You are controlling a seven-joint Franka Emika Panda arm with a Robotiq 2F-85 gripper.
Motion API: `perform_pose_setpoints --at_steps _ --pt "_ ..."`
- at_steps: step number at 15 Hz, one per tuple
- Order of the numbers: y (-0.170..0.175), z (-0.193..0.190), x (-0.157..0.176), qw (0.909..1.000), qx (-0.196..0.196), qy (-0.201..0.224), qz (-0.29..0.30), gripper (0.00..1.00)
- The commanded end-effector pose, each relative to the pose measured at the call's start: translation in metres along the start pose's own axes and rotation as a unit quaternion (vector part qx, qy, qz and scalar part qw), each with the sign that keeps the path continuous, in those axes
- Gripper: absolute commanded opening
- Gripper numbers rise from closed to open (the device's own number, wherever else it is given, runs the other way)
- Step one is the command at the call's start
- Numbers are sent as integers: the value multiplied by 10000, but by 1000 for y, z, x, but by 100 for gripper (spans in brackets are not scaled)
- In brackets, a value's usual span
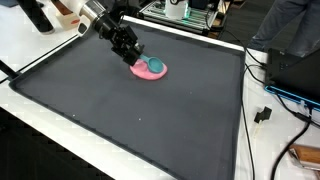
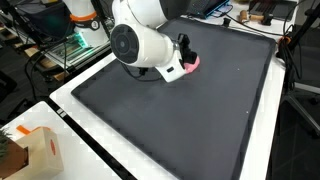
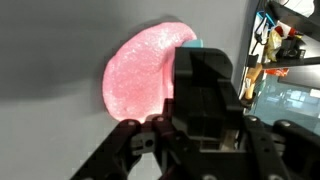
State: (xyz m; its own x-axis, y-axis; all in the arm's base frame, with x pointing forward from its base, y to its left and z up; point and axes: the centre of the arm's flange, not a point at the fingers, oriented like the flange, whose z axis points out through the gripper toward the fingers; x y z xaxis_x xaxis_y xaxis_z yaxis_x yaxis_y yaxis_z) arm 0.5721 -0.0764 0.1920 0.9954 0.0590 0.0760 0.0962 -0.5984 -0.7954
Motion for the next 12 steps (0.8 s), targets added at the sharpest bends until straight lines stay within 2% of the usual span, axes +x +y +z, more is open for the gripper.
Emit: perform_pose_setpoints --at_steps 1,7,12 --pt "5 9 -4 9993 -310 -189 -69 25" --pt "-40 2 1 9975 -441 -420 -363 25" --pt "-94 -3 4 9930 -641 -617 -771 25"
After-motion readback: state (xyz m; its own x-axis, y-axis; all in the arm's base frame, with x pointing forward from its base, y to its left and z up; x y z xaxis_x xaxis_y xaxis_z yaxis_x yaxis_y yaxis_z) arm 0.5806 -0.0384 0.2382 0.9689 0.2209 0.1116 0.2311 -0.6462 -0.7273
